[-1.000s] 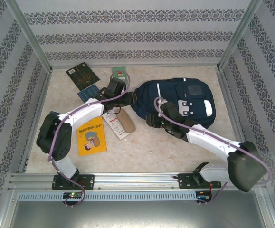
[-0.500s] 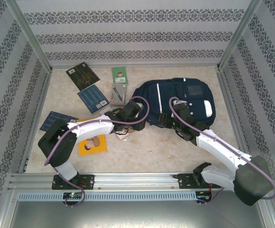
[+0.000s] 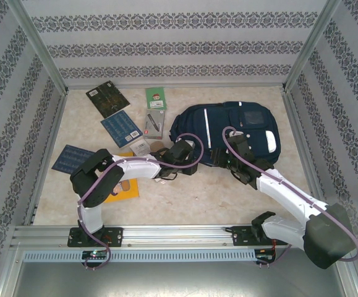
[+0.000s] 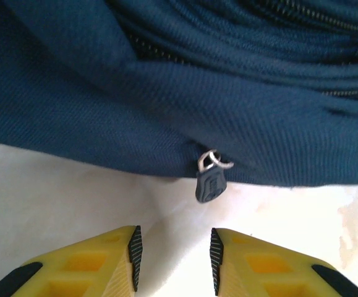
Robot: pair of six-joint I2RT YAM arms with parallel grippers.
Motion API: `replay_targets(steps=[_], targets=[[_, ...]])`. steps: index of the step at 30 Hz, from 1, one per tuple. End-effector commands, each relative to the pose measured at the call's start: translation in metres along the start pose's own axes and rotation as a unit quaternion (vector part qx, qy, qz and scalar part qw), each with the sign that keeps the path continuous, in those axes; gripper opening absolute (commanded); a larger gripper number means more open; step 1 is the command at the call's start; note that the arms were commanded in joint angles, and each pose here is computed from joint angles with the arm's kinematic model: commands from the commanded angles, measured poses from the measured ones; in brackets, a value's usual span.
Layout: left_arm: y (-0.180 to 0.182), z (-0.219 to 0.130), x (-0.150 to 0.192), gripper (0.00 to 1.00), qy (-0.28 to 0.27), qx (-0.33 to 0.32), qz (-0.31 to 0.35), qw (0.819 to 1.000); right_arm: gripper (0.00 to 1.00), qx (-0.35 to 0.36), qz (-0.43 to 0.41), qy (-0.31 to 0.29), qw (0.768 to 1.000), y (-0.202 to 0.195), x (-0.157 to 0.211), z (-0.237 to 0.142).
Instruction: Pack the student bag
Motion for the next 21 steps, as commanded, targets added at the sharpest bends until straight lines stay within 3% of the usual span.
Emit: replay_targets(steps=[1,6,9,12,15,21], targets=[[-0.012,0.006,-0.009,0.37,-0.037,0.033,-0.028,0.998,0.45,0.018,0.011,0.001,1.000,-0.007,0.006,-0.001],[-0.013,0.015,-0.010,0.37,-0.046,0.038,-0.042,0.997,0.45,0.021,0.009,0.008,1.000,-0.008,0.006,-0.002],[-0.012,0.019,-0.012,0.31,-0.056,0.034,-0.045,0.997,0.45,0.021,0.011,0.007,1.000,-0.008,0.007,-0.004],[-0.013,0.021,-0.015,0.20,-0.064,0.030,-0.046,0.996,0.45,0.022,0.012,0.008,1.000,-0.008,0.008,-0.005],[-0.012,0.016,-0.017,0.00,-0.074,0.023,-0.047,0.996,0.45,0.022,0.016,0.010,1.000,-0.009,0.008,-0.006],[-0.006,-0.004,-0.018,0.00,-0.075,-0.013,-0.033,0.997,0.44,-0.005,0.048,0.034,0.998,-0.003,0.015,-0.006]])
Point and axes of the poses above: each hand's point on the last joint's axis, 136 mm out from that joint toward the fingers, its own z axis out along the fingers, its own y axis along the line the jaws close on, x = y × z, the point moved 8 cm from there along -z, back along the fingers, and after that the axes turned 14 degrees about -z, right-handed, at the moved point
